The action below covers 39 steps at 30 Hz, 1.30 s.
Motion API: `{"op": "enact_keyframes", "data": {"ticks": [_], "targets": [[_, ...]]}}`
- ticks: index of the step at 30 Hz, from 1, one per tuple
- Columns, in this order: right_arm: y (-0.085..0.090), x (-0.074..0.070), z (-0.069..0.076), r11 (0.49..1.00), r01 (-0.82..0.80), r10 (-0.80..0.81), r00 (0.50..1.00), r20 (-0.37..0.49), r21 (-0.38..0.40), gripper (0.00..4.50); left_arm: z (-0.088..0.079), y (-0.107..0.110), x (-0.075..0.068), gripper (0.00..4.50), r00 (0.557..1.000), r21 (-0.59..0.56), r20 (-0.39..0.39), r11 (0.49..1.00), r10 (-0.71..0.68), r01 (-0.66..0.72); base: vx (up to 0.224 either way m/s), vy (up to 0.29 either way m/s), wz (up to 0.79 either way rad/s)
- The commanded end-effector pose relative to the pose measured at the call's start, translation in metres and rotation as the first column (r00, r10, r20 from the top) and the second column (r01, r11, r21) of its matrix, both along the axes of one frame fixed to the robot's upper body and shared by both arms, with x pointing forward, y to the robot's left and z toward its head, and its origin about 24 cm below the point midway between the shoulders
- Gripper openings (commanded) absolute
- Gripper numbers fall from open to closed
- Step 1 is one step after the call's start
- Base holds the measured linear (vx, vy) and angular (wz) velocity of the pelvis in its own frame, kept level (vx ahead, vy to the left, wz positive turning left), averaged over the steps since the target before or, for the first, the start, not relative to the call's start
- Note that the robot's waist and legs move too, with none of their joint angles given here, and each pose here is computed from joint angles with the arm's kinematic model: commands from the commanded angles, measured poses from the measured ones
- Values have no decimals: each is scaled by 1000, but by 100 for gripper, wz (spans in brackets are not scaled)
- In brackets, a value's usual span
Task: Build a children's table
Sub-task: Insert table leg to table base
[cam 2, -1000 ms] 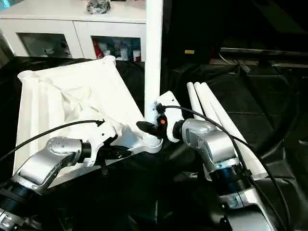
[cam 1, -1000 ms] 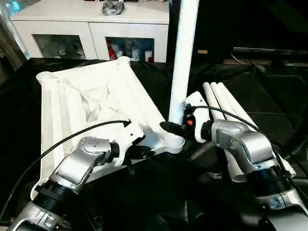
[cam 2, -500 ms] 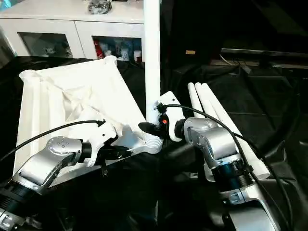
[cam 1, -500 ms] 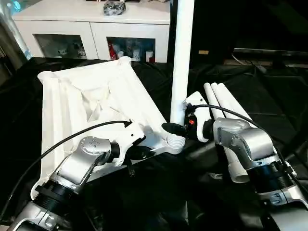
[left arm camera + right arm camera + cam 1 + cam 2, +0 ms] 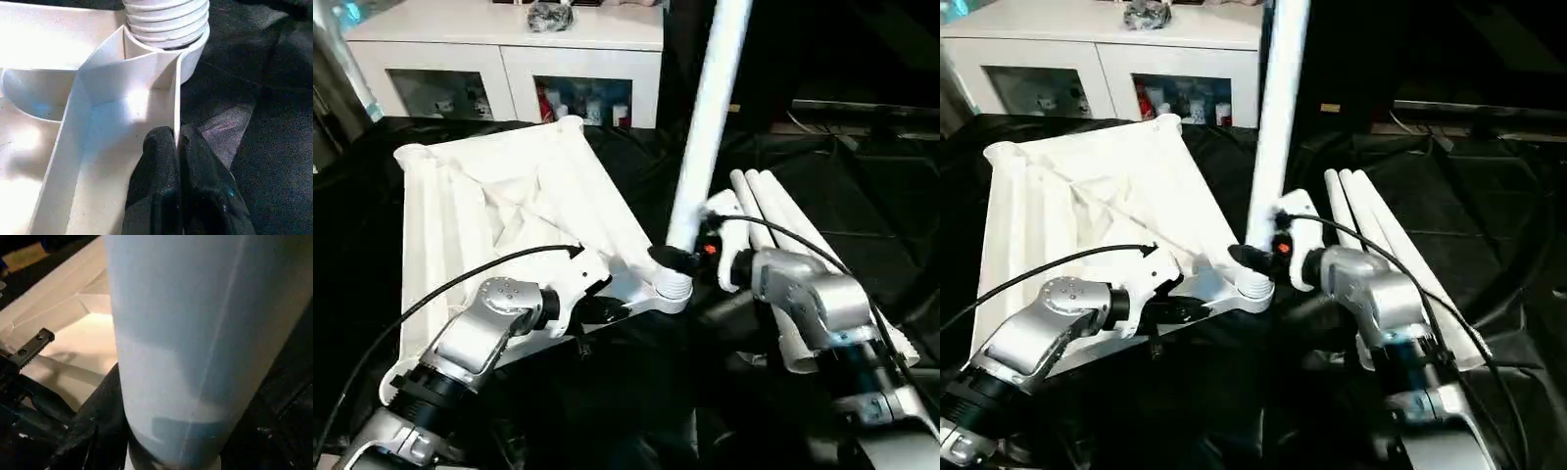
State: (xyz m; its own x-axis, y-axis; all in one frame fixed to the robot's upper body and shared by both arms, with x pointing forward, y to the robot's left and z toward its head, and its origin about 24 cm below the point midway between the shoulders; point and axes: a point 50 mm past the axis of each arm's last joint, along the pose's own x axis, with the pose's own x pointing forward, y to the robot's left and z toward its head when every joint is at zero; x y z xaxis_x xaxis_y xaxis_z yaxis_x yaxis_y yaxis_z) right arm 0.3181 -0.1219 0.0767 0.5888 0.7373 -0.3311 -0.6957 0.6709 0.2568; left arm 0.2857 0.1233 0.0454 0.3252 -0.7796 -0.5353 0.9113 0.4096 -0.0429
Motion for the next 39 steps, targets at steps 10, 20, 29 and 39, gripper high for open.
{"op": "enact_keyframes", "data": {"ticks": [10,20,29,39], "targets": [[-17,-26,-37,988,145,-143,989,-33,56,190,0,4,9,0,999,30,16,999,35,-35,0,0,0],[-9,-34,-31,998,40,-36,997,73,-46,190,-1,3,10,0,999,37,19,999,31,-32,0,0,0],[3,-38,-29,994,-62,68,996,62,-93,190,-3,4,8,0,999,36,20,998,45,-46,0,0,0],[1,-45,-19,988,-146,151,983,102,-59,190,-4,5,9,0,998,42,31,997,57,-58,0,0,0]]}}
